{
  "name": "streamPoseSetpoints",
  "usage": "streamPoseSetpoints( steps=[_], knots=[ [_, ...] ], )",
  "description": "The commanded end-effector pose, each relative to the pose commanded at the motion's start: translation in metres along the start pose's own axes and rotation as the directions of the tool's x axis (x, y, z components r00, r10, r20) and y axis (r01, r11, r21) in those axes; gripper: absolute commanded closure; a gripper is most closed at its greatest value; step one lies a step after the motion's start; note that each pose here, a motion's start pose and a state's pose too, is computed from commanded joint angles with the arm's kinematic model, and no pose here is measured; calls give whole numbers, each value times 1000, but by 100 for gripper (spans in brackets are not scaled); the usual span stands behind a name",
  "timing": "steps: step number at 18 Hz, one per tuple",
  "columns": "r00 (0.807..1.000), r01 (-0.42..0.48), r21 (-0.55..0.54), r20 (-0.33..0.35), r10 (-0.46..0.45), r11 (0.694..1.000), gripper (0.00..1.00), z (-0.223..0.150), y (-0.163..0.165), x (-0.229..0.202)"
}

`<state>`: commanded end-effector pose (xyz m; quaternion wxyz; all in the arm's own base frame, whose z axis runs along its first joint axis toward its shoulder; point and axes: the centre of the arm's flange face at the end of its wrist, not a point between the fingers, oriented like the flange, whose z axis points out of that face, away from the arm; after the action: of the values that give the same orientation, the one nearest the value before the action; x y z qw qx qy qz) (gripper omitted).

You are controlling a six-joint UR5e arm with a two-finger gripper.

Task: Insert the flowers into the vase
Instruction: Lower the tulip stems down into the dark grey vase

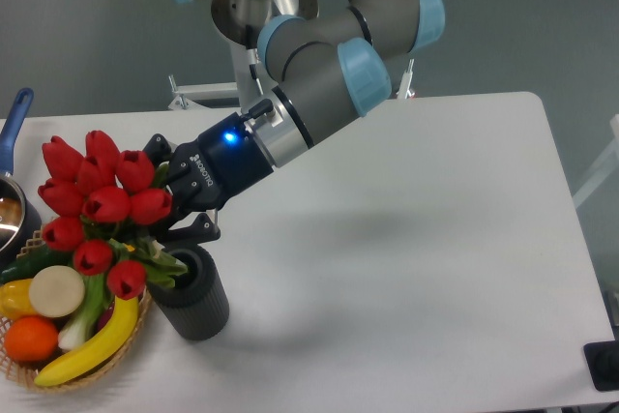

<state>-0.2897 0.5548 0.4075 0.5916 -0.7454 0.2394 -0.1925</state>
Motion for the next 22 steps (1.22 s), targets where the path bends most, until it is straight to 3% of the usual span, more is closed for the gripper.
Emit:
streamPoseSetpoints(
  steps=[6, 10, 12, 15, 22],
  knots=[
    [1000, -2, -11, -15, 2, 1000, 72, 7, 67, -6],
    [1000, 8, -17, -19, -8, 1000, 63, 10, 80, -9],
    [1000, 19, -19, -19, -19, 1000, 46, 10, 86, -10],
    [999, 36, -25, -18, -36, 999, 30, 9, 94, -7],
    [996, 92, -43, 2, -92, 995, 1, -2, 119, 1]
  ],
)
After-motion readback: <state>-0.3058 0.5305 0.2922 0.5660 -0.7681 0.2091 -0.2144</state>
